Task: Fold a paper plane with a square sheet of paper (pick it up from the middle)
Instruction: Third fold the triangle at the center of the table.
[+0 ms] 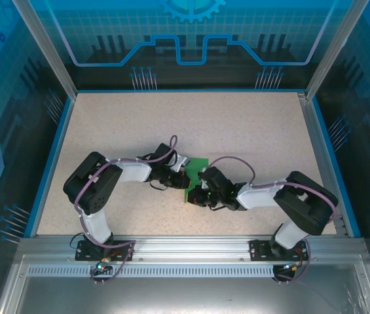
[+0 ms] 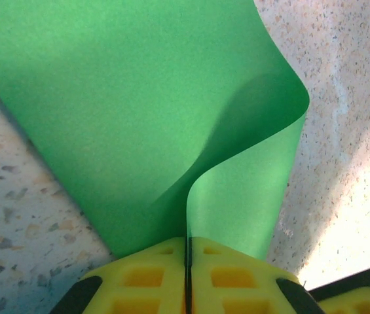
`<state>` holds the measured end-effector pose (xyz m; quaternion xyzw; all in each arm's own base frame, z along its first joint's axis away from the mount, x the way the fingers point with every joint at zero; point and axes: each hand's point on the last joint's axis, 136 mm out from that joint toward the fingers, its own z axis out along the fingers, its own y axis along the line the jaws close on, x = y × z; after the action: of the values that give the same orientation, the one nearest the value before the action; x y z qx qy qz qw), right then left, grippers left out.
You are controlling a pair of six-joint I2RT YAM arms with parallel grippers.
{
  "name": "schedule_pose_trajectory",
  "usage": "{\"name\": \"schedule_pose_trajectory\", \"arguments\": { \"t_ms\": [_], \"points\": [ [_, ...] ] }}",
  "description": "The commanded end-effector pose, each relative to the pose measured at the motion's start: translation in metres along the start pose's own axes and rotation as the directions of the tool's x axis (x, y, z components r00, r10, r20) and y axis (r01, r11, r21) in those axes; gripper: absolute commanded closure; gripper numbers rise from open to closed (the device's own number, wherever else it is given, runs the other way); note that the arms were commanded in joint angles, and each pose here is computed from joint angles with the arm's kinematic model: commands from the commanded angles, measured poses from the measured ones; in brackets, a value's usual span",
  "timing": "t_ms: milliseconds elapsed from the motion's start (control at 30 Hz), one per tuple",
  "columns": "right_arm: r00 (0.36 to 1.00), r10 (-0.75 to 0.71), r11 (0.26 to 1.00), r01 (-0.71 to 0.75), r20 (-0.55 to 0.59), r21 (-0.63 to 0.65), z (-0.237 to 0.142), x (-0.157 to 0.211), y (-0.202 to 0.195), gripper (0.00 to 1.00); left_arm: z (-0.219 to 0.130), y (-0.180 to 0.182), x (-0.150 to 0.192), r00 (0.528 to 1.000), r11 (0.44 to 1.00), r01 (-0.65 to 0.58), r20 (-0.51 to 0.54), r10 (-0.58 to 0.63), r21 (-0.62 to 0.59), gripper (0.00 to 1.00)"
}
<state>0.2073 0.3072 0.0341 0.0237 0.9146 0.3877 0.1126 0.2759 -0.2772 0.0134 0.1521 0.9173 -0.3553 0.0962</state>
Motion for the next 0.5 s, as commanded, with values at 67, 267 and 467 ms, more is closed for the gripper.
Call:
{"name": "schedule_pose_trajectory", "arguments": {
  "t_ms": [67,267,467],
  "points": [
    [1.0,0.002,1.0,-0.002,0.005,-0.025,-0.014,-0.022,-0.005,0.99,0.008,0.02,0.021,0.996,0.997,0.045,-0.071,-0.049,-0.062,0.9],
    [1.0,0.008,0.996,-0.006,0.013,-0.087,-0.009,-0.037,0.007,0.99,0.008,0.02,0.021,0.996,0.997,0.044,-0.071,-0.048,-0.06,0.9],
    [0.999,0.032,0.997,-0.031,0.003,-0.064,0.001,-0.037,-0.003,0.99,0.008,0.019,0.02,0.996,0.997,0.044,-0.071,-0.048,-0.059,0.9]
  ]
}}
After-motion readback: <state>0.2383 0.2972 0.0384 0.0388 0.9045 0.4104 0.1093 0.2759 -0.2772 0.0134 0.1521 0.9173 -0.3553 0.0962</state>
